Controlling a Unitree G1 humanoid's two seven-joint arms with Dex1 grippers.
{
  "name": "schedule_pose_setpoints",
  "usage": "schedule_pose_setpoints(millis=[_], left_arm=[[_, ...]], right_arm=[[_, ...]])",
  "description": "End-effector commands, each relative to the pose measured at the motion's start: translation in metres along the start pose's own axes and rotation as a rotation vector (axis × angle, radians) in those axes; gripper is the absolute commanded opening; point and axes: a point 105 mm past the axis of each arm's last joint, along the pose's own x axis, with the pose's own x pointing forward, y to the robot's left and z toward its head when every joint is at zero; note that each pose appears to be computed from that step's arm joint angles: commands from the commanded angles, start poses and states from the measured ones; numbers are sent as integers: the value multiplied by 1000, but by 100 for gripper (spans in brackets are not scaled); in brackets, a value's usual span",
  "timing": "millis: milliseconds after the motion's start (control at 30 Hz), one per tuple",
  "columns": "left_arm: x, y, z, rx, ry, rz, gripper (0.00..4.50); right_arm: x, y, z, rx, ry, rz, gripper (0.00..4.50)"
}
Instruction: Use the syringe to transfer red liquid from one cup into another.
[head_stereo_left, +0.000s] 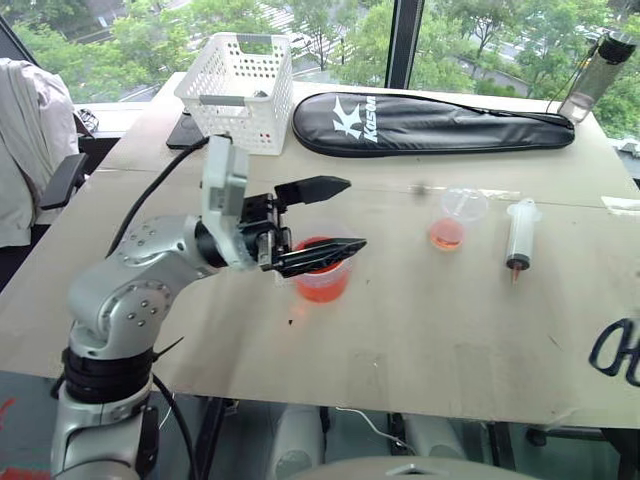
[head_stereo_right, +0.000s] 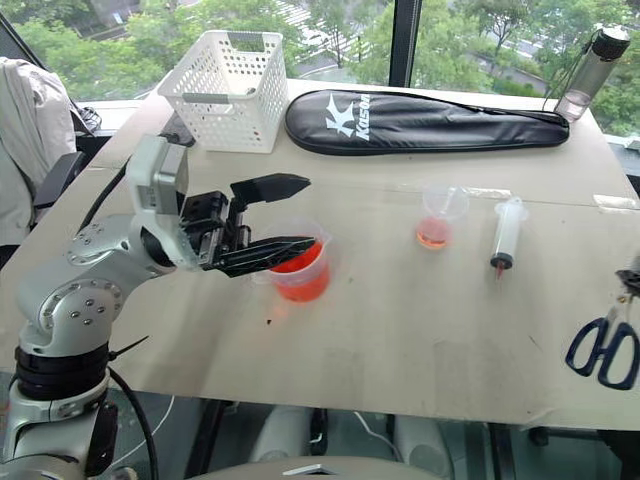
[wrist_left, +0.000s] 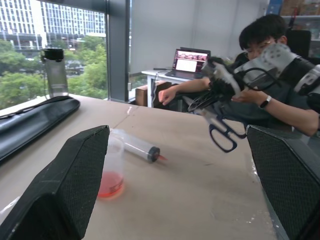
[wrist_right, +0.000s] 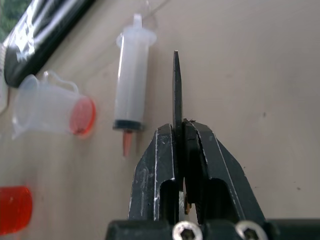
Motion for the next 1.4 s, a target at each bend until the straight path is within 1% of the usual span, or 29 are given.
schedule_pose_setpoints(millis=[33,67,100,133,233,267,300,333,367,400,433,533,567,633,667,733,800,867,933,1000,1100,1267,1400], left_arm=[[1,-2,7,38,-10,-21,450],[1,-2,7,39,-9,-23,450],[1,-3,7,39,-8,-24,450],[1,-3,7,39,-8,-24,450],[1,-4,7,39,-5,-19,450],[1,-4,7,37,-4,-18,450],[1,-4,7,36,-3,-17,450],[1,-5,7,35,-1,-16,450],[1,-5,6,35,2,-16,450],[1,-5,5,35,4,-16,450],[2,-5,5,35,6,-17,450],[4,-5,3,56,28,-4,450],[5,-4,3,61,34,3,450],[6,-5,1,68,53,-6,450],[6,-6,1,79,58,-7,450],[10,-5,0,129,65,-2,450],[14,-5,0,180,72,-4,450],[17,-8,1,196,71,-20,450],[18,-9,1,202,74,-27,450],[18,-10,1,210,88,-21,450],[17,-15,2,193,110,-44,450],[18,-25,2,179,149,-57,450],[14,-25,2,178,173,-39,450]], right_arm=[[11,1,7,-70,-11,0,3],[14,-7,8,-84,-9,-40,3],[15,-15,9,-89,-12,-70,79],[15,-19,9,-98,-11,-85,114],[11,-28,7,-217,38,-147,261],[9,-27,7,-293,66,-162,293],[7,-26,6,-370,93,-172,352],[4,-25,7,-481,118,-200,388],[1,-24,12,-624,133,-239,439],[-1,-23,16,-722,143,-260,448],[-2,-18,18,-789,148,-256,448],[-6,21,35,-892,43,-163,448],[-7,28,39,-911,18,-150,448],[-2,50,45,-861,-32,-105,448],[0,57,44,-836,-11,-98,448],[18,82,42,-778,77,-73,448],[38,97,47,-616,95,-44,448],[55,99,47,-502,148,-57,448],[64,95,47,-460,186,-105,448],[74,86,46,-433,223,-187,448],[85,75,41,-431,279,-284,448],[107,73,33,-406,323,-320,448],[123,73,28,-405,337,-341,448]])
